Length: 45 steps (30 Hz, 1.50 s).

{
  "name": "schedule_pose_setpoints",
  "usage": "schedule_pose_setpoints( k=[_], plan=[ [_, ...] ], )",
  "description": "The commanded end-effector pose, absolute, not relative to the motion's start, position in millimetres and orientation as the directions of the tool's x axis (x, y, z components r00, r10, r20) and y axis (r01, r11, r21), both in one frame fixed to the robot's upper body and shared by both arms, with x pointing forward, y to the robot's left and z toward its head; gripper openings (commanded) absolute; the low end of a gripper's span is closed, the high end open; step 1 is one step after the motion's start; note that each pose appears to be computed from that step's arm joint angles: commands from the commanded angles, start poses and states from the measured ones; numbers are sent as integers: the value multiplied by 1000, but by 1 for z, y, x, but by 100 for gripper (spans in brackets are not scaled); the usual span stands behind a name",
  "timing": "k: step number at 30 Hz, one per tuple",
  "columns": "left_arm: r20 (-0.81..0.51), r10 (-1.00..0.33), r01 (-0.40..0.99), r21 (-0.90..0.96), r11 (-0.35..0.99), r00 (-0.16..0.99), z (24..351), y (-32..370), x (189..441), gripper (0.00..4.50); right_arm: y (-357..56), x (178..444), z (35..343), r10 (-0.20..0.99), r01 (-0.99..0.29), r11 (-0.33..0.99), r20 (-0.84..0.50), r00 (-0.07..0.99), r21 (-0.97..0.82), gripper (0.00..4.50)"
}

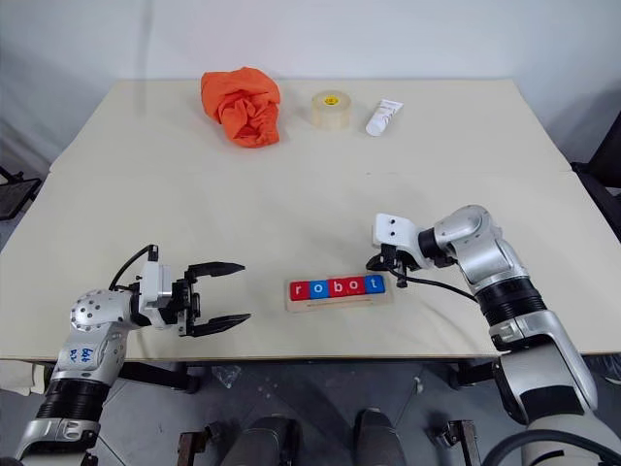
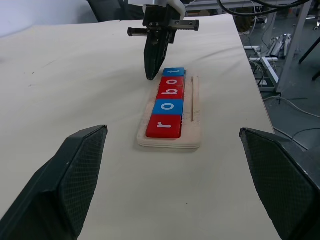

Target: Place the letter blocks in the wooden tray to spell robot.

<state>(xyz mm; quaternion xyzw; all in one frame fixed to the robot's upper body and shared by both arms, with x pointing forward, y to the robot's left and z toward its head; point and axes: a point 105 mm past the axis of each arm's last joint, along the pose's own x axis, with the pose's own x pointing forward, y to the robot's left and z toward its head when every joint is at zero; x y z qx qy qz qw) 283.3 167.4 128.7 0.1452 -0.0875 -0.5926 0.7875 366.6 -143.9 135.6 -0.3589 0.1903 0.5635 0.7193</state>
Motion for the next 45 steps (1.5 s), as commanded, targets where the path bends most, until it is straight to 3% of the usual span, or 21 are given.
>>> schedule_pose_setpoints(
  k=[1, 9, 13, 15, 18, 23, 29, 37, 41, 45],
  plan=[
    [-22, -957, 891, 373, 261, 289, 140, 172, 285, 450, -148, 360, 137, 671, -951, 94, -687, 279, -294, 1],
    [-22, -957, 890, 375, 259, 288, 141, 172, 287, 450, -151, 361, 139, 667, -942, 116, -678, 309, -315, 1],
    [-3, -948, 877, 382, 292, 317, 144, 174, 291, 450, -159, 371, 162, 710, -898, 214, -570, 413, -384, 1],
    [10, -943, 873, 377, 311, 332, 146, 175, 292, 450, -163, 368, 171, 742, -892, 223, -525, 417, -392, 1],
    [43, -922, 854, 364, 372, 384, 151, 180, 297, 450, -185, 351, 172, 775, -904, 224, -495, 392, -365, 57],
    [54, -880, 826, 319, 464, 473, 156, 191, 308, 450, -216, 321, 177, 851, -912, 210, -394, 347, -351, 235],
    [40, -908, 865, 288, 411, 417, 155, 200, 300, 450, -245, 300, 176, 873, -919, 231, -348, 341, -319, 435],
    [10, -915, 884, 256, 392, 403, 156, 219, 293, 450, -281, 275, 165, 845, -920, 256, -393, 362, -297, 443],
    [28, -919, 885, 260, 386, 392, 159, 219, 292, 450, -280, 270, 177, 883, -919, 276, -305, 358, -280, 443],
    [42, -929, 889, 279, 363, 367, 164, 220, 288, 450, -282, 265, 176, 880, -920, 275, -312, 358, -280, 443]
  ],
)
